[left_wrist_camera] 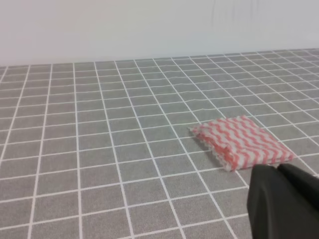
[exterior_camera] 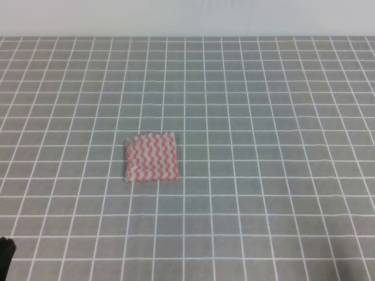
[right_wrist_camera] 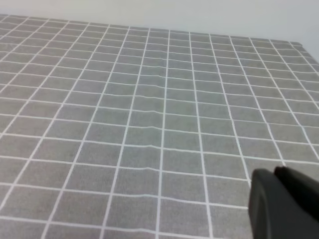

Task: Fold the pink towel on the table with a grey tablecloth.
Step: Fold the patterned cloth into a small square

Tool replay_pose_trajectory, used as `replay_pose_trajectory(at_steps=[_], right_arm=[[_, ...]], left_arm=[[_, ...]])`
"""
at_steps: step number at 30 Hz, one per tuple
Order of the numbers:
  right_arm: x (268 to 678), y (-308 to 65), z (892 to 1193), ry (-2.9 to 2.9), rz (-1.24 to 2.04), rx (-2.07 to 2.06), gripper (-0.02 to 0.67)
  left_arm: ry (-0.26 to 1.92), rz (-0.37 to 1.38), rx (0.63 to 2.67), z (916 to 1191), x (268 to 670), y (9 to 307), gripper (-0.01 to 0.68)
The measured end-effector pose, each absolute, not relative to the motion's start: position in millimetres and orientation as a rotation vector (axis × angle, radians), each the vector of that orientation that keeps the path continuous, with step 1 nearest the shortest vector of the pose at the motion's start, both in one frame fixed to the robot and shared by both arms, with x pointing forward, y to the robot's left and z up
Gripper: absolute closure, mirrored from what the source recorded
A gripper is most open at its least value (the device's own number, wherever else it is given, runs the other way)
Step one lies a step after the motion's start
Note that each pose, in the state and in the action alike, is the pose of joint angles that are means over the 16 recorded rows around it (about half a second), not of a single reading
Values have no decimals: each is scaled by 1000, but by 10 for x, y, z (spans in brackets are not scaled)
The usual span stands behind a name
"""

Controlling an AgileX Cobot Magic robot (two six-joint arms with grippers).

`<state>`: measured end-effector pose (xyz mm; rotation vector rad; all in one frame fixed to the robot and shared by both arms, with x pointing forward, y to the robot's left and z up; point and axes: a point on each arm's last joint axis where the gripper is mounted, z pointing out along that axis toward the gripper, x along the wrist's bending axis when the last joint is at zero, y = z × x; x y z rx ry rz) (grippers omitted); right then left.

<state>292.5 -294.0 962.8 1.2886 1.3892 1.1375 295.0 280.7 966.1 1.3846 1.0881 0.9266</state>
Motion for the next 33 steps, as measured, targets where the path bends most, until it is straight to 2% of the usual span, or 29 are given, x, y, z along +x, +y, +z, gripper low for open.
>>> replay_pose_trajectory(at_steps=[19,33], right_arm=[[2919,-2932,9594,1428,1119,1297,665],[2920,-2928,9592,1423,1130,1305,665]], left_arm=[[1107,949,1363,9678,2954,2834,675],[1126,1055,1360,9698,2944,2911,675]])
